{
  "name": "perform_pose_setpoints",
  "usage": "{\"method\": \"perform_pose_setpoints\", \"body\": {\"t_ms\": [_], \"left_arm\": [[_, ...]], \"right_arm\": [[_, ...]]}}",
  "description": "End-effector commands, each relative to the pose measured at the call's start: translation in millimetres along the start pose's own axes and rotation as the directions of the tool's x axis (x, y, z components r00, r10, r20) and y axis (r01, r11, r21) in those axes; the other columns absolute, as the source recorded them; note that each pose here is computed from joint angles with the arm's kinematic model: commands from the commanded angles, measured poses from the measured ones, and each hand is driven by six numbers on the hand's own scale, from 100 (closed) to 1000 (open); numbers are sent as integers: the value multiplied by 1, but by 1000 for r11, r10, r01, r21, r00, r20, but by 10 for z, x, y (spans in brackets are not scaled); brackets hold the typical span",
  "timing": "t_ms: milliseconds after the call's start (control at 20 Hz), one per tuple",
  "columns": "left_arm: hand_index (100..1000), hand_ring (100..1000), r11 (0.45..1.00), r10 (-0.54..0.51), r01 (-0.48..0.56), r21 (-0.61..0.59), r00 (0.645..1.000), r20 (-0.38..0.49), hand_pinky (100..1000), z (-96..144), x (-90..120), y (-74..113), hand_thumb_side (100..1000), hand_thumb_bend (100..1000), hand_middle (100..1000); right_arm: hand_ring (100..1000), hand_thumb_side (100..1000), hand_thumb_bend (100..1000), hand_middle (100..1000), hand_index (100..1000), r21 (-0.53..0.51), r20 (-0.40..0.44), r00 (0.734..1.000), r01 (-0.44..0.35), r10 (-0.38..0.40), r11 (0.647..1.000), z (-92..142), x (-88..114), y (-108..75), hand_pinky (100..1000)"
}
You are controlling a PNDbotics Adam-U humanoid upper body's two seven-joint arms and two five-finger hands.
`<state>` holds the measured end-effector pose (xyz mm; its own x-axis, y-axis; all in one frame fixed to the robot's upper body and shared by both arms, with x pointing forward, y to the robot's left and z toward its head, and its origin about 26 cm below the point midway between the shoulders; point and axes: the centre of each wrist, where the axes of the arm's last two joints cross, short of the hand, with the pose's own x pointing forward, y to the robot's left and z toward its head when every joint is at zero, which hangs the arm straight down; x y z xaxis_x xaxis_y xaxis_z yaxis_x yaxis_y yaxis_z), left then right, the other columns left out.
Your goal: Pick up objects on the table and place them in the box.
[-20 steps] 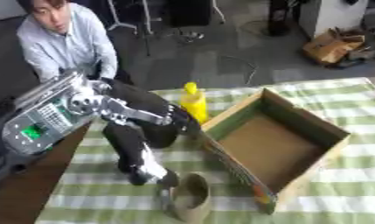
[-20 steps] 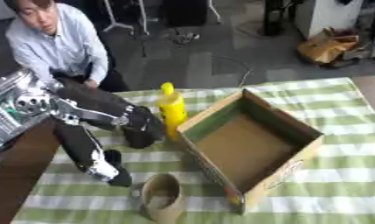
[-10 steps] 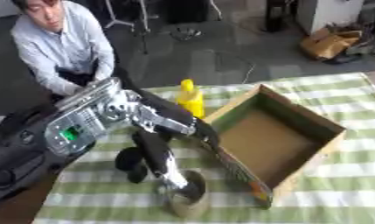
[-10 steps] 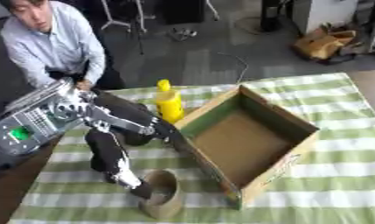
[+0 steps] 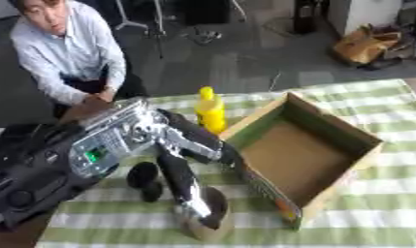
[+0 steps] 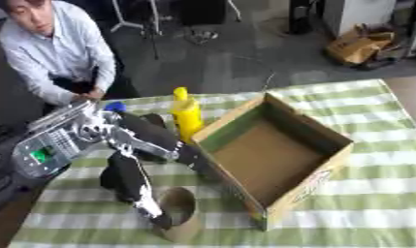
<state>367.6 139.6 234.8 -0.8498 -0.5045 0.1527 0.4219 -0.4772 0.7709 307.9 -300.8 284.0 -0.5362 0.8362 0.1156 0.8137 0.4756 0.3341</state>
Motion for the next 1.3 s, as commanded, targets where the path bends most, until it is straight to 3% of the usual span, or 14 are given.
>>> {"method": "perform_pose_setpoints", "body": {"t_ms": [50,500,1300], "left_arm": [[1000,1000,1000,-15,15,1,1000,-21,1000,91,-30,15,685,750,1000],[1000,1000,1000,8,-8,-22,1000,-15,1000,6,-60,-86,686,744,1000],[1000,1000,999,19,-21,-45,998,-53,1000,-110,-328,-278,706,717,1000]], "right_arm": [[703,843,100,603,576,-12,31,999,20,-19,1000,-92,42,-7,854],[697,840,100,596,569,-14,20,999,26,-26,1000,-77,48,-2,854],[691,839,100,591,564,-14,11,1000,29,-29,999,-70,49,-2,855]]}}
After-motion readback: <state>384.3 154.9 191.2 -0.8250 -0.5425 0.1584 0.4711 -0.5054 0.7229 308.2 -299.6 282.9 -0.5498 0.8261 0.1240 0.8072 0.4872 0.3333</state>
